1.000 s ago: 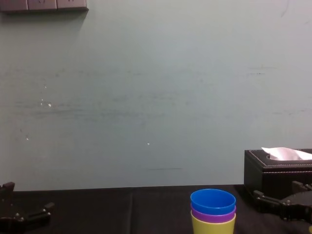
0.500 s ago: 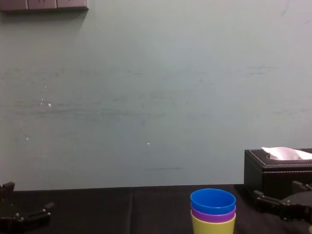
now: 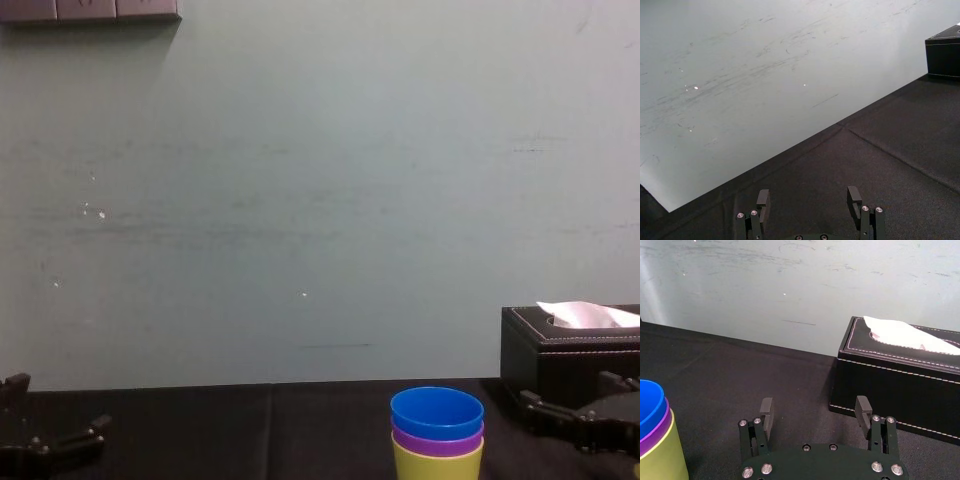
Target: Stack the three plastic cups sequentially using one hand.
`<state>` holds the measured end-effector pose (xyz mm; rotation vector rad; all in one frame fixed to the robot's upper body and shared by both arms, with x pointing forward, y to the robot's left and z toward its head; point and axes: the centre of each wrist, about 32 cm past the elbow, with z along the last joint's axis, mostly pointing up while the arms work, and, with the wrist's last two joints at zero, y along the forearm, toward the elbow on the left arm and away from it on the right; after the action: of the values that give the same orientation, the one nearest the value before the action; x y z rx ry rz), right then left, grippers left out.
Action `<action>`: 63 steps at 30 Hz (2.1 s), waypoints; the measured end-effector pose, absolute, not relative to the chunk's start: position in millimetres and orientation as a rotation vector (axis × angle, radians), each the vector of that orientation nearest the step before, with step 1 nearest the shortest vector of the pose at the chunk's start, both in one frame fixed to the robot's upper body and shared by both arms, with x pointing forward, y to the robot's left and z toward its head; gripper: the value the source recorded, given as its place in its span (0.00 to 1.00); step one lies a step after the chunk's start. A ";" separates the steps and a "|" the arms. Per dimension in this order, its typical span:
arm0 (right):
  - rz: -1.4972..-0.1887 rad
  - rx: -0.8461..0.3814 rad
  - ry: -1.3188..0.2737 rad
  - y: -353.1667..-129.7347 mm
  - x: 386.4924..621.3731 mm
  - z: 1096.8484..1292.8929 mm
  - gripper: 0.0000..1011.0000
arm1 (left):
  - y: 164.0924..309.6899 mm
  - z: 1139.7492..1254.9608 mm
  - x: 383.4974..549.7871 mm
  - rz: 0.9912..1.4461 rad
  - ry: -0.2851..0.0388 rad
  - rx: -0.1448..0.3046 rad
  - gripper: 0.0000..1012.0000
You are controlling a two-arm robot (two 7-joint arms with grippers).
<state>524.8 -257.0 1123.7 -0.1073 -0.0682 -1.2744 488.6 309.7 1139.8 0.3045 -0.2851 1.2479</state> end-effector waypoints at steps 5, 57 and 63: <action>-1.275 -0.107 -0.068 -257.1 524.8 1123.7 0.99 | 309.7 1139.8 488.6 1.248 -0.285 0.304 1.00; -1.274 -0.107 -0.068 -257.1 524.8 1123.7 0.99 | 309.7 1139.8 488.6 1.248 -0.285 0.305 1.00; -1.275 -0.107 -0.068 -257.1 524.8 1123.7 0.99 | 309.7 1139.8 488.6 1.248 -0.285 0.304 1.00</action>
<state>524.8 -257.1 1123.7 -0.1073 -0.0682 -1.2745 488.6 309.7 1139.8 0.3045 -0.2851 1.2480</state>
